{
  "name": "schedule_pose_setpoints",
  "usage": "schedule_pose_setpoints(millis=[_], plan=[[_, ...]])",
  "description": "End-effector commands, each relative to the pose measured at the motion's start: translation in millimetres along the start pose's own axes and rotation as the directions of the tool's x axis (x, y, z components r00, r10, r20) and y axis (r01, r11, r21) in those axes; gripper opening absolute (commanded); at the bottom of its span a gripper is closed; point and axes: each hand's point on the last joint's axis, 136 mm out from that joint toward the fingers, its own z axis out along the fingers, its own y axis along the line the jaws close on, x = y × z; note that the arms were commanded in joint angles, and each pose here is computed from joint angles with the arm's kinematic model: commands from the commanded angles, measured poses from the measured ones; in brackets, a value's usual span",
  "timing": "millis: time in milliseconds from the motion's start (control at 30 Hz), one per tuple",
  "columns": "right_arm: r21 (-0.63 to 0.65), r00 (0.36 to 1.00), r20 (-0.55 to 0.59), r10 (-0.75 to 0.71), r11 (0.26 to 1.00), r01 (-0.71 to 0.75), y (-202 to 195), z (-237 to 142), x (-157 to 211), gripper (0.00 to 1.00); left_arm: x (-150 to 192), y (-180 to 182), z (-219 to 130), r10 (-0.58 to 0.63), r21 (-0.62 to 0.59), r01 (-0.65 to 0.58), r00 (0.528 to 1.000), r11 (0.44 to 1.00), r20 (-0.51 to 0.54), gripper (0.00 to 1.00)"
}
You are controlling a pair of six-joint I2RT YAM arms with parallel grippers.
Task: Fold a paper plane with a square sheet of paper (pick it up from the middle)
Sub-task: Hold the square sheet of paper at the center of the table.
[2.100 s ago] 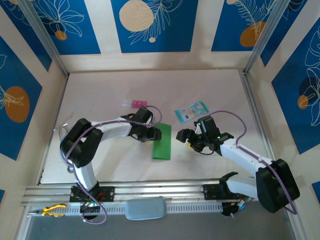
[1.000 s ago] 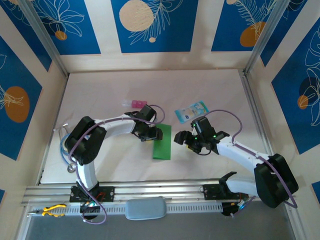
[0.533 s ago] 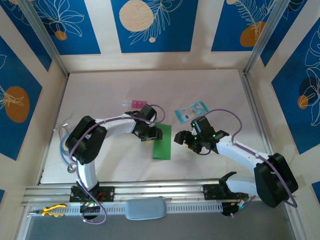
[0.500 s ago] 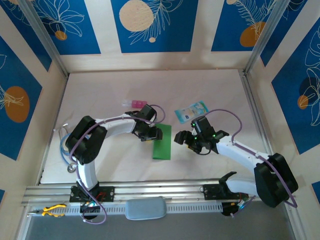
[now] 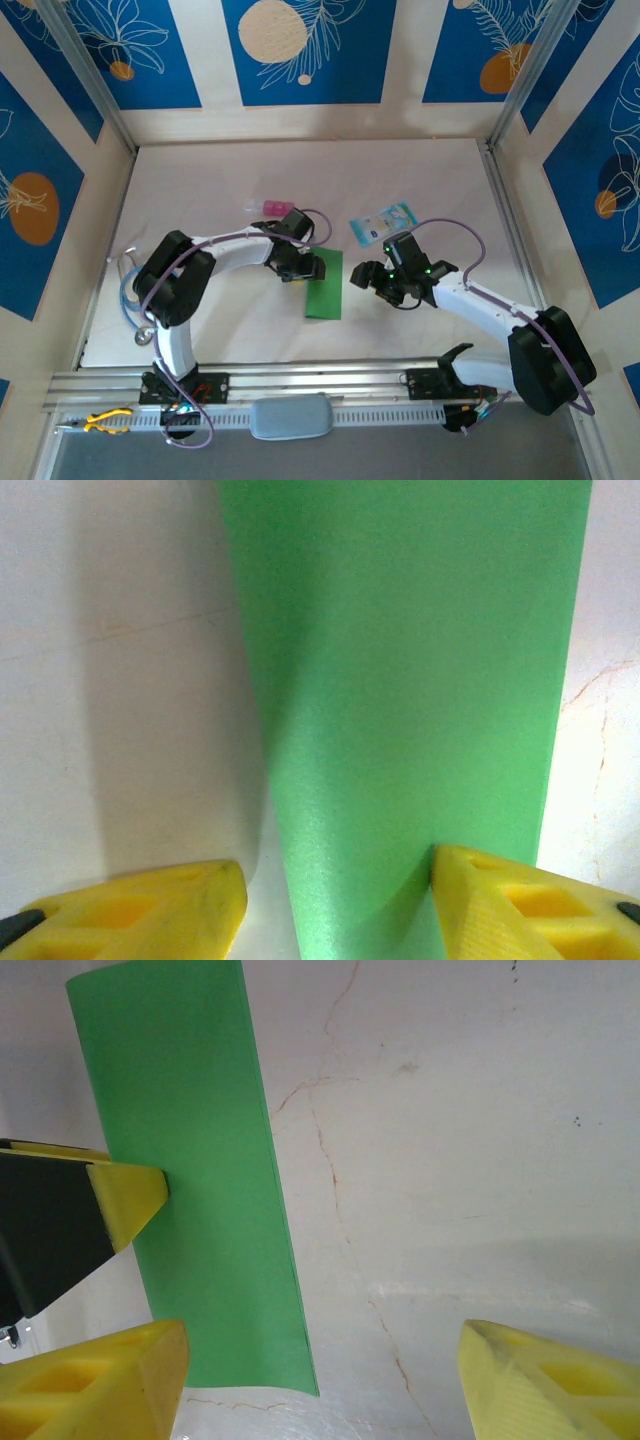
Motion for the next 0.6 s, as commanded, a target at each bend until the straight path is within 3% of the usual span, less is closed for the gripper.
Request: schedule_pose_setpoints(millis=[0, 567], plan=[[0.011, 1.000, -0.008, 0.022, 1.000, -0.022, -2.3, 1.0, 0.1, 0.72, 11.8, 16.6, 34.8, 0.028, -0.035, -0.030, 0.998, 0.999, -0.053, 0.58], [-0.016, 1.000, -0.013, -0.006, 1.000, 0.006, 1.9, 4.0, 0.6, 0.71, 11.8, 18.9, 42.2, 0.041, -0.069, -0.045, 0.997, 0.997, -0.062, 0.60]])
